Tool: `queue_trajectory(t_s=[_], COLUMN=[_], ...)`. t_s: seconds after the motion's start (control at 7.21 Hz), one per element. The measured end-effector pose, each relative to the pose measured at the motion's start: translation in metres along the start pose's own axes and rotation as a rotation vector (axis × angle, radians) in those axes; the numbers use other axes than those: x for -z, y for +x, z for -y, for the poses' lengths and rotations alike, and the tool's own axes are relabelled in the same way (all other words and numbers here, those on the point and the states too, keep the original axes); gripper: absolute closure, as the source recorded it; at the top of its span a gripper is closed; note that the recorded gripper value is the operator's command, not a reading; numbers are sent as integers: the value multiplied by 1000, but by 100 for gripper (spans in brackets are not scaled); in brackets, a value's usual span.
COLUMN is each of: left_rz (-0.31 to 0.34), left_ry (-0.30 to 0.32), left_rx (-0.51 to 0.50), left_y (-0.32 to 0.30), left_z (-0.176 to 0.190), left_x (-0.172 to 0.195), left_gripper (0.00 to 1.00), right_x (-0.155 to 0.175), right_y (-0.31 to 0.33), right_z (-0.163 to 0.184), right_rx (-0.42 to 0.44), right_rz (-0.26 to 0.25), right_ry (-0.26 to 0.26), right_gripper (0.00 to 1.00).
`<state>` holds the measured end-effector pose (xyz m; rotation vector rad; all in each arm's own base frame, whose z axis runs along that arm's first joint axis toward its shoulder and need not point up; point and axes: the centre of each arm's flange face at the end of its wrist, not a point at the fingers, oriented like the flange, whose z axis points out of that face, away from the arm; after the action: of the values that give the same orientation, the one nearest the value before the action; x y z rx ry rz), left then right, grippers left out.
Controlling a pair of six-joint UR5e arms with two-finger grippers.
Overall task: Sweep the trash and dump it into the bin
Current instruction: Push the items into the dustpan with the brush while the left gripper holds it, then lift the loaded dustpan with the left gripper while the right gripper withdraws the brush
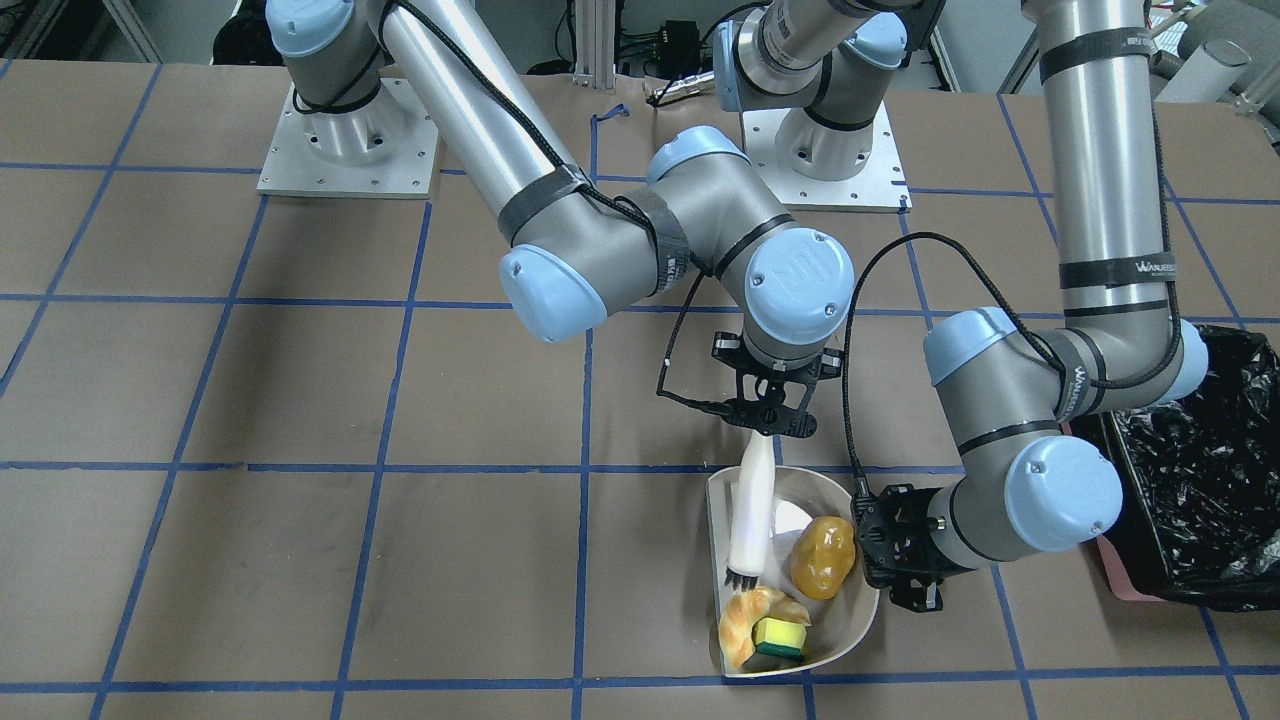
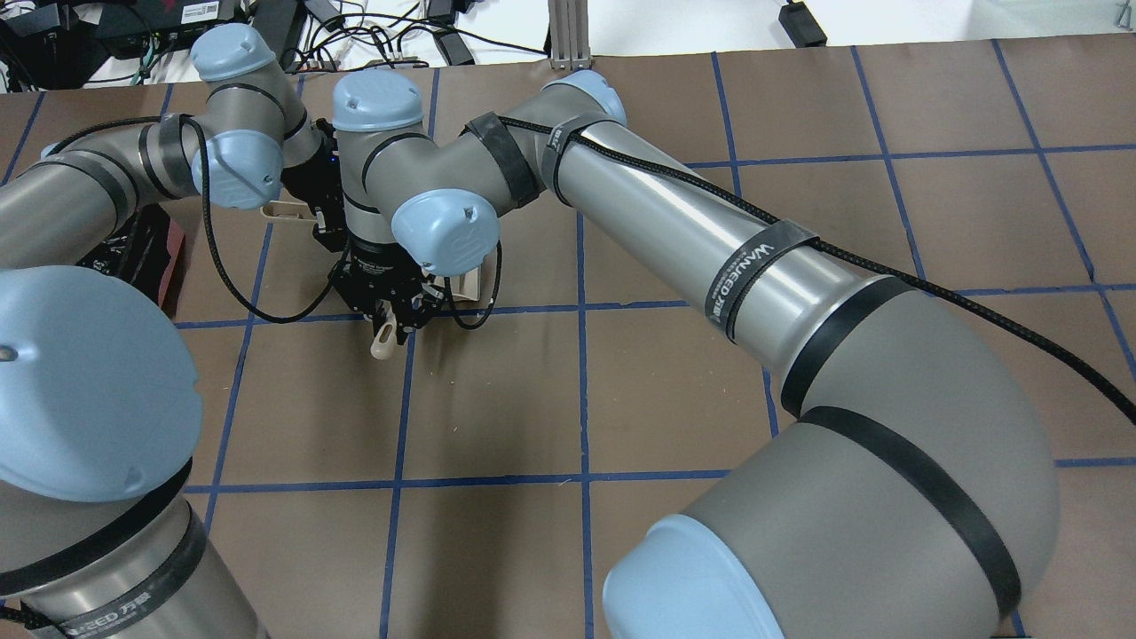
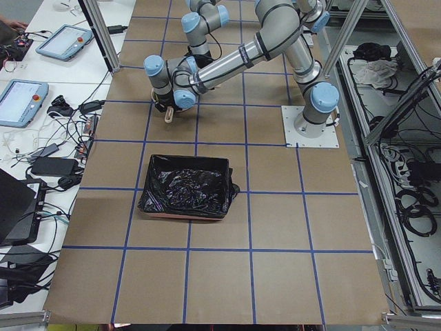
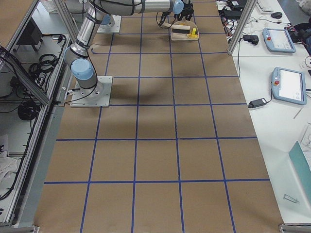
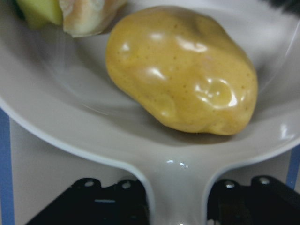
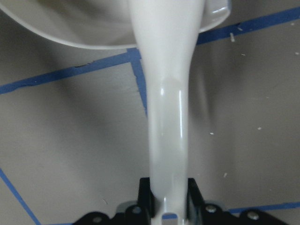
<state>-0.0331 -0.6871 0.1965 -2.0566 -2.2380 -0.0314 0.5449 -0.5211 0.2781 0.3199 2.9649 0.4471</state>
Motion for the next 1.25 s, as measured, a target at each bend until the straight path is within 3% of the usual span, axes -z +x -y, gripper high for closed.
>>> queue_trajectory(t_s=[0.69,1.25], left_rz=[5,17], left_ry=[52,224], left_rx=[-5,62], left_y=[0,-3], left_z=[1,-40], left_x=[1,12], left_gripper=[100,100], right_x=[83,143], right_y=[163,359], right_z=[25,53], right_rx=[4,63], right_rz=[-88,-104], right_ry=[20,-7], right_gripper=[100,100])
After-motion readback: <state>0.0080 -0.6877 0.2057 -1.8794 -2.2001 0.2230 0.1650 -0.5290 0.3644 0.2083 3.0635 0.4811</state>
